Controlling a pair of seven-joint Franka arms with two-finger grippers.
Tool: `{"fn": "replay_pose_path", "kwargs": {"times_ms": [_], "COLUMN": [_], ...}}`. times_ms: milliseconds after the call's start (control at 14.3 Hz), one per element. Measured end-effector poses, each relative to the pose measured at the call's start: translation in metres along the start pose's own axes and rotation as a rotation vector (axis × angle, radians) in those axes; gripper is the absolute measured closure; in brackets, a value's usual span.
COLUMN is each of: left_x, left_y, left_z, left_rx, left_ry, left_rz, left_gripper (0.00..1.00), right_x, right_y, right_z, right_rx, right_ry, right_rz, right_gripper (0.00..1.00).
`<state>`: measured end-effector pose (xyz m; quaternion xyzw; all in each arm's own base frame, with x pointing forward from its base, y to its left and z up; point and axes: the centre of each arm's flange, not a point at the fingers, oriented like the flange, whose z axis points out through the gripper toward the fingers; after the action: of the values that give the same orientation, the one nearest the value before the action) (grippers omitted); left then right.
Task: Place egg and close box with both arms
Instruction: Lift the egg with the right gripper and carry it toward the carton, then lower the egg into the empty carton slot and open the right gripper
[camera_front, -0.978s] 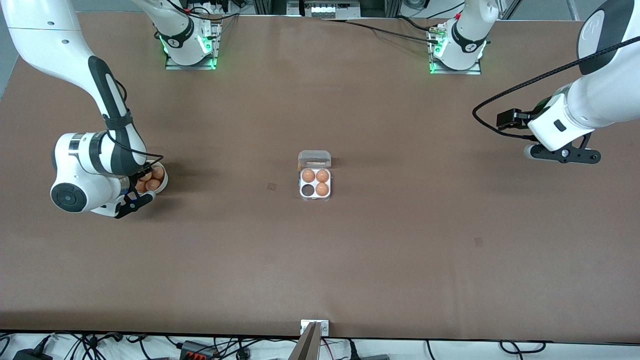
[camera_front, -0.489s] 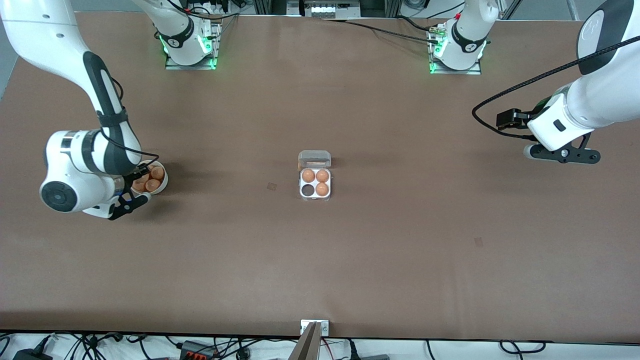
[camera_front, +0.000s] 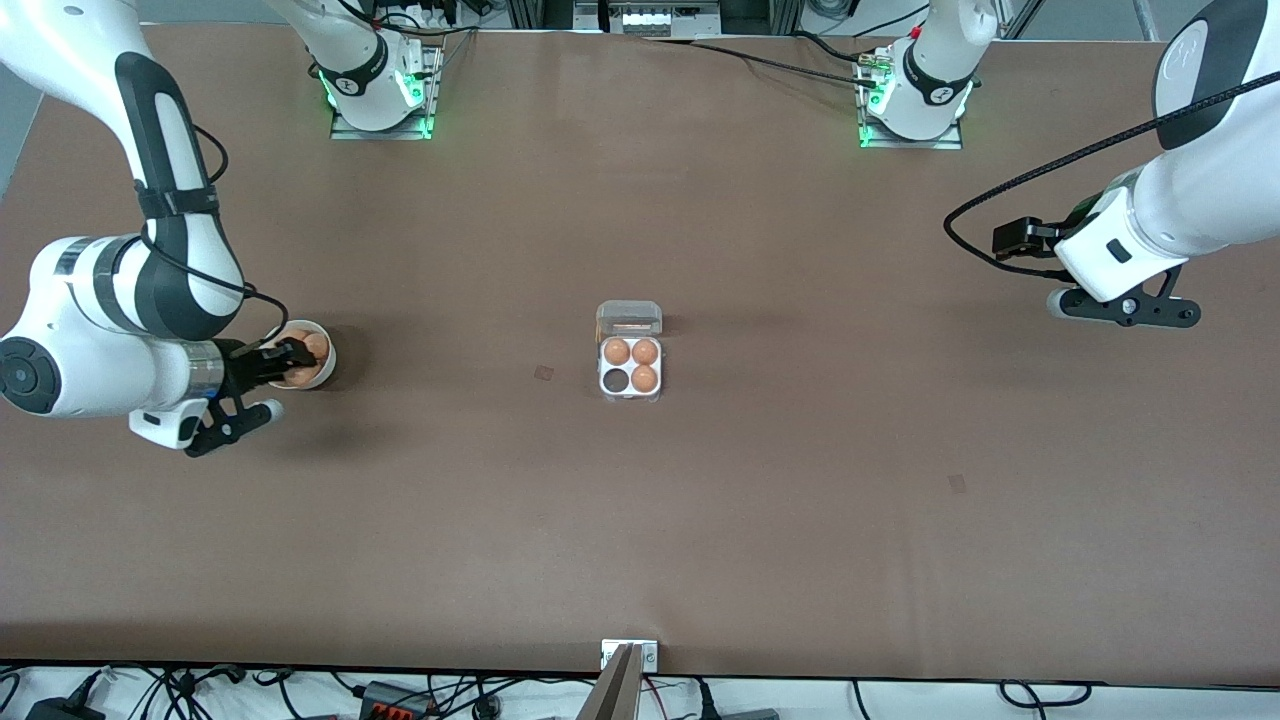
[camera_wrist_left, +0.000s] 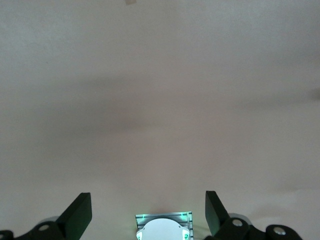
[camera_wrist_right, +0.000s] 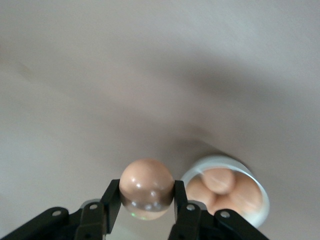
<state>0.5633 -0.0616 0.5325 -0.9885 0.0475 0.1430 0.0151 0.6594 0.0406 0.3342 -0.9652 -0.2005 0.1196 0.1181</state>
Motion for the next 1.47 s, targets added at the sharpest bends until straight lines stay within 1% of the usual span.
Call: {"fn": "replay_pose_path", "kwargs": {"times_ms": [140, 279, 559, 629, 769, 838, 908, 978, 1258, 1467], "left_x": [0.000, 0.000, 0.000, 0.000, 0.000, 0.000, 0.000, 0.000, 0.000, 0.000], "left_y": [0.000, 0.000, 0.000, 0.000, 0.000, 0.000, 0.001, 0.001, 0.001, 0.001], "left_z": [0.000, 0.000, 0.000, 0.000, 0.000, 0.000, 0.000, 0.000, 0.000, 0.000], "left_rx": [0.000, 0.000, 0.000, 0.000, 0.000, 0.000, 0.000, 0.000, 0.000, 0.000], "left_ry": [0.000, 0.000, 0.000, 0.000, 0.000, 0.000, 0.000, 0.000, 0.000, 0.000], "left_rz": [0.000, 0.000, 0.001, 0.001, 0.001, 0.002, 0.002, 0.002, 0.002, 0.002], "left_gripper": [0.00, 0.00, 0.00, 0.00, 0.00, 0.00, 0.00, 0.00, 0.00, 0.00], "right_x": [0.023, 0.047, 0.089, 0.097, 0.106, 0.108, 0.110, 0.112, 0.122, 0.123], "right_y": [-0.036, -0.071, -0.147, -0.166, -0.199, -0.218, -0.236, -0.251, -0.283, -0.299], "right_z": [-0.003, 0.001, 0.025, 0.031, 0.042, 0.046, 0.051, 0.057, 0.110, 0.146], "right_rx": [0.030, 0.040, 0.019, 0.037, 0.118, 0.155, 0.172, 0.176, 0.159, 0.148], "right_ry": [0.088, 0.185, 0.334, 0.370, 0.418, 0.433, 0.446, 0.456, 0.454, 0.418], "right_rz": [-0.016, -0.027, 0.018, 0.026, 0.048, 0.051, 0.043, 0.034, 0.016, -0.002], "right_gripper": [0.53, 0.53, 0.53, 0.53, 0.53, 0.53, 0.53, 0.53, 0.53, 0.53]}}
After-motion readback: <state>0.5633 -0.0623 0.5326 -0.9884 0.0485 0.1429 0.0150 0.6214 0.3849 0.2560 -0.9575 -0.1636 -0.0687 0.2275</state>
